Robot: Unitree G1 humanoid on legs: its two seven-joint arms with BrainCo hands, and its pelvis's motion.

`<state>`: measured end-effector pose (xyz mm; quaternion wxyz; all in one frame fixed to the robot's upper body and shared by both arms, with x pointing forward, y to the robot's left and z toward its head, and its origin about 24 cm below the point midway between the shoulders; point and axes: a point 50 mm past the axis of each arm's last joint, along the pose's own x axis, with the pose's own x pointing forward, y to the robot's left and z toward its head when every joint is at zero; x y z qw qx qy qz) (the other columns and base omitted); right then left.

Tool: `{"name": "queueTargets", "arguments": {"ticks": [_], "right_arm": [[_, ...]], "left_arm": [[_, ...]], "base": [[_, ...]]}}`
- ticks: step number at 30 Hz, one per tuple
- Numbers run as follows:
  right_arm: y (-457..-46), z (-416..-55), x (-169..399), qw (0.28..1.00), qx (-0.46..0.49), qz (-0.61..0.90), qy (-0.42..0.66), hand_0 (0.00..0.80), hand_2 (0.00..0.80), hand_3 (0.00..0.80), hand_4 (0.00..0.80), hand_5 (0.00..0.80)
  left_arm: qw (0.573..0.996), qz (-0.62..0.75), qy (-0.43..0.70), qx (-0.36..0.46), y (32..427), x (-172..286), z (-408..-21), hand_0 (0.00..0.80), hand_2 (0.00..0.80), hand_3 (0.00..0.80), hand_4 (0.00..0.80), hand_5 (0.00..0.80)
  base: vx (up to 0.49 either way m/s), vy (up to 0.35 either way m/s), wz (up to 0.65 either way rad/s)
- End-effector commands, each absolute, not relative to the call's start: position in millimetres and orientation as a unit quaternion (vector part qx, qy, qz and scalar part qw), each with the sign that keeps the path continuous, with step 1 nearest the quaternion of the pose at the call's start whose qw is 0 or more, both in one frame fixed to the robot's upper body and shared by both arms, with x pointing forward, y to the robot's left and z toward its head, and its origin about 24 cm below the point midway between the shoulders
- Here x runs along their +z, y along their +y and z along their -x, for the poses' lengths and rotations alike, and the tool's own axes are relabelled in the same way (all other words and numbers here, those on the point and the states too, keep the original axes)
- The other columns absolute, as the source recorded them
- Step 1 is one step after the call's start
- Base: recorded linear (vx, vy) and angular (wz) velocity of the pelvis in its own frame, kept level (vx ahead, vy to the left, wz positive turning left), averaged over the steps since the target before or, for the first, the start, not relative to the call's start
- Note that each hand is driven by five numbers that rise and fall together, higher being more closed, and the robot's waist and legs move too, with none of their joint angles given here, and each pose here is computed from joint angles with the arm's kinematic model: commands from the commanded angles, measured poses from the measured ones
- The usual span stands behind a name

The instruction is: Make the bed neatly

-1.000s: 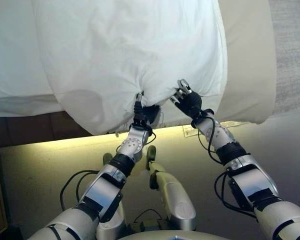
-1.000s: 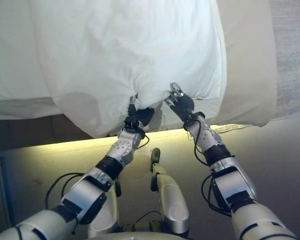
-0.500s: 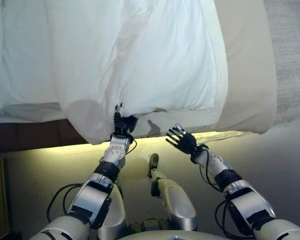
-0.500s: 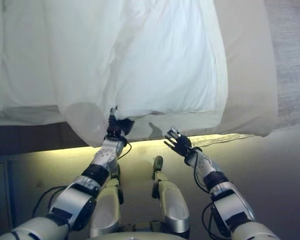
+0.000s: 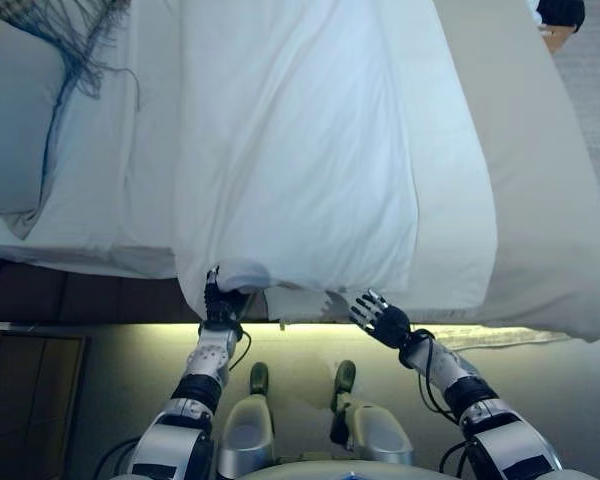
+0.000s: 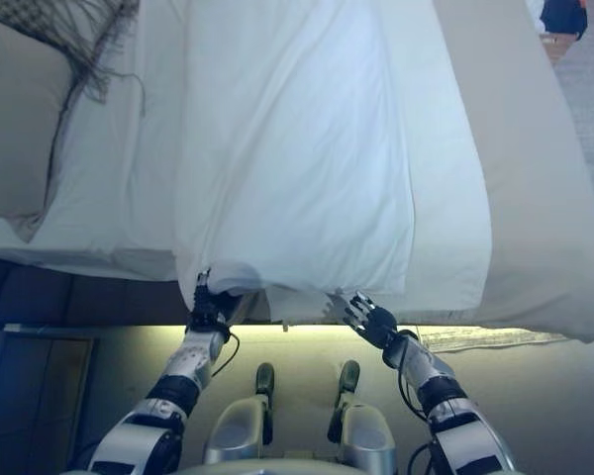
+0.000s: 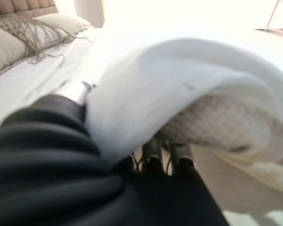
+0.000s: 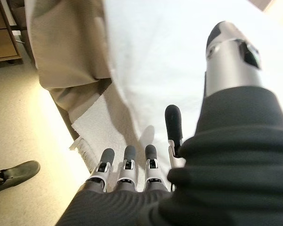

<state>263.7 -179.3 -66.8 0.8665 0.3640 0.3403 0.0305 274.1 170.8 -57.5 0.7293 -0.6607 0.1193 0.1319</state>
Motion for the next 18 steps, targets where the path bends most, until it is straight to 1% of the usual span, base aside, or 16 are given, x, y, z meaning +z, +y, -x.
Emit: {"name": "queueTargets", "arguments": {"ticks": [1, 2, 5, 8, 13, 18], "right_arm": [[-184.6, -251.6, -77.0, 0.855, 0.012, -0.386, 0.345, 0.000, 0.000, 0.000, 0.000, 0.000], [-185.6, -249.8, -78.5, 0.853, 0.008, -0.388, 0.348, 0.000, 0.000, 0.000, 0.000, 0.000], [-186.9, -238.7, -88.7, 0.846, -0.010, -0.392, 0.362, 0.000, 0.000, 0.000, 0.000, 0.000], [-185.8, -233.7, -93.4, 0.842, -0.023, -0.396, 0.366, 0.000, 0.000, 0.000, 0.000, 0.000], [-189.7, -222.1, -100.7, 0.837, -0.045, -0.398, 0.373, 0.000, 0.000, 0.000, 0.000, 0.000], [-202.0, -208.8, -106.4, 0.833, -0.071, -0.392, 0.384, 0.000, 0.000, 0.000, 0.000, 0.000]], "left_arm": [[0.763, 0.588, 0.131, 0.234, 236.1, -83.2, -229.7, 0.800, 0.800, 0.800, 0.800, 0.800], [0.767, 0.576, 0.143, 0.244, 240.4, -86.9, -223.8, 0.800, 0.800, 0.800, 0.800, 0.800], [0.771, 0.526, 0.195, 0.301, 263.3, -105.6, -189.5, 0.800, 0.800, 0.800, 0.800, 0.800], [0.767, 0.499, 0.218, 0.340, 280.9, -113.9, -165.7, 0.800, 0.800, 0.800, 0.800, 0.800], [0.748, 0.480, 0.222, 0.401, 313.2, -120.8, -117.1, 0.800, 0.800, 0.800, 0.800, 0.800], [0.742, 0.482, 0.199, 0.422, 334.0, -117.8, -86.9, 0.800, 0.800, 0.800, 0.800, 0.800]], "base": [[0.121, 0.038, 0.08], [0.150, 0.045, 0.09], [0.151, 0.029, 0.08], [0.084, 0.000, 0.14], [0.048, 0.024, 0.06], [-0.006, 0.055, 0.03]]}}
